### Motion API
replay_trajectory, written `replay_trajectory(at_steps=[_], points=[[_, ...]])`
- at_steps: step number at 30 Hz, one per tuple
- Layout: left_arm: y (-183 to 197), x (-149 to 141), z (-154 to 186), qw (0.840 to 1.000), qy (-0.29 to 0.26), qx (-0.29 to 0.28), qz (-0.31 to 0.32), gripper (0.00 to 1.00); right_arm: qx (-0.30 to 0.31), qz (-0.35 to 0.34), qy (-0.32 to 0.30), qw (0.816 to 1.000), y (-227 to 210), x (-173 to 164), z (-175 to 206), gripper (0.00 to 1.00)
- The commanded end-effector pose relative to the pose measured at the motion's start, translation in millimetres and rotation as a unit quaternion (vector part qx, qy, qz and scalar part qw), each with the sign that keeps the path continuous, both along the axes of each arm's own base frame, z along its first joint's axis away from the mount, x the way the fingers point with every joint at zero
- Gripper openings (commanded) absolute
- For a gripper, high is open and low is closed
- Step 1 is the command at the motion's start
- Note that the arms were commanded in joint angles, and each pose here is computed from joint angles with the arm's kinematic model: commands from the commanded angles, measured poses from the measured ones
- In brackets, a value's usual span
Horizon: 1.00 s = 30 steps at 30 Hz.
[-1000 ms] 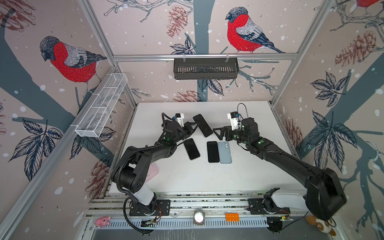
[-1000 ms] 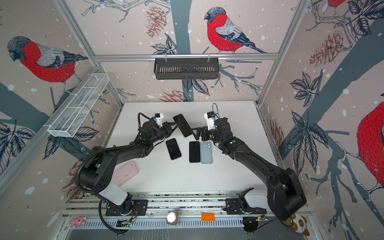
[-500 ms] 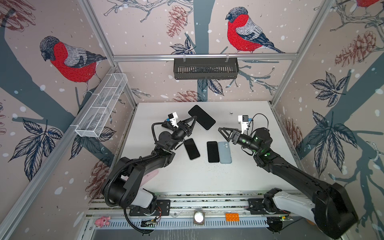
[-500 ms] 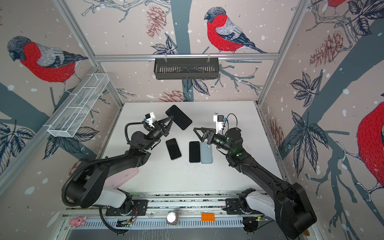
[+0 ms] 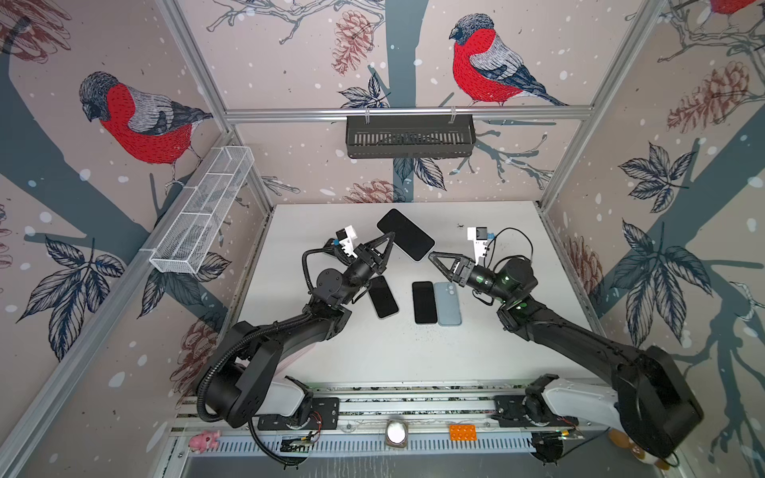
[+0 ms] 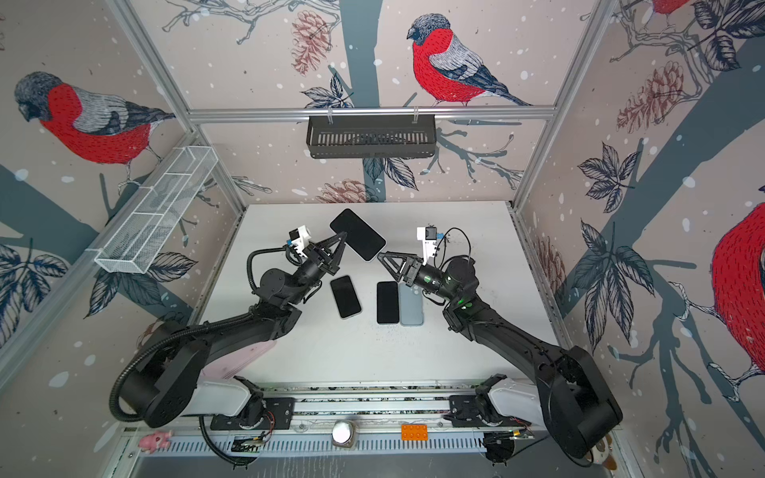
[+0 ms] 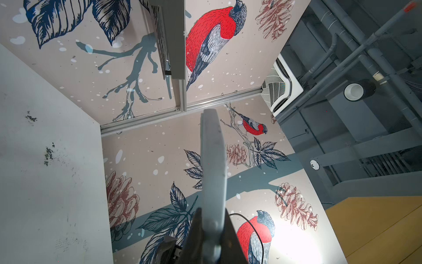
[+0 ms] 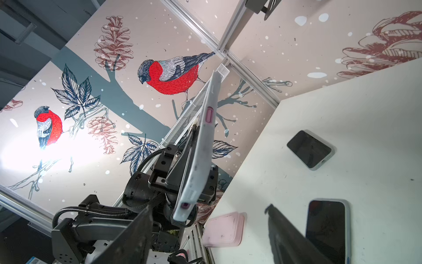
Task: Take the phone out of the phone case
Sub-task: Remove the phone case from the phone.
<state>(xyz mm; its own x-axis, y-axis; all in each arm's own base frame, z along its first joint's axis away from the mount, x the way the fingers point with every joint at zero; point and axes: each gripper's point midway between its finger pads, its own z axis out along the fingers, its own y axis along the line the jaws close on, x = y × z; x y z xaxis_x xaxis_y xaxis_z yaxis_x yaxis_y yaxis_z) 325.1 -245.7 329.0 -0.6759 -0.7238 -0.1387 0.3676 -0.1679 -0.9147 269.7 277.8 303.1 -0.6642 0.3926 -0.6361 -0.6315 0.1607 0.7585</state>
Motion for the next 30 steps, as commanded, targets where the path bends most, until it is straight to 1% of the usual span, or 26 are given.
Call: replay_trajectory(at_steps=[1,7,8,15,23,26,30], points=[[6.0,-10.0,24.6,0.999,-0.042,-0.034,0.001,0.0,0.031,0.021,-0.028,0.999,5.3,-9.1,18.1,0.75],[5.5,-8.9,20.3,0.999,-0.039,-0.029,0.005,0.0,0.038,0.033,-0.035,0.998,13.8,-16.2,22.6,0.66],[5.2,-8.6,19.8,0.999,-0.039,-0.028,0.005,0.0,0.032,0.035,-0.025,0.999,17.7,-13.1,14.0,0.64],[4.4,-8.1,18.6,0.999,-0.039,-0.026,0.006,0.0,0.034,0.04,-0.017,0.998,22.8,-12.8,8.1,0.51],[3.6,-8.5,17.2,0.999,-0.041,-0.022,0.006,0.0,0.04,0.048,-0.013,0.998,26.7,-13.5,8.1,0.4],[3.0,-8.3,16.9,0.999,-0.042,-0.021,0.005,0.0,0.042,0.05,-0.01,0.998,27.0,-13.6,7.7,0.34],[2.7,-8.0,15.4,0.999,-0.04,-0.02,0.007,0.0,0.043,0.052,-0.009,0.998,27.4,-15.2,7.8,0.23]])
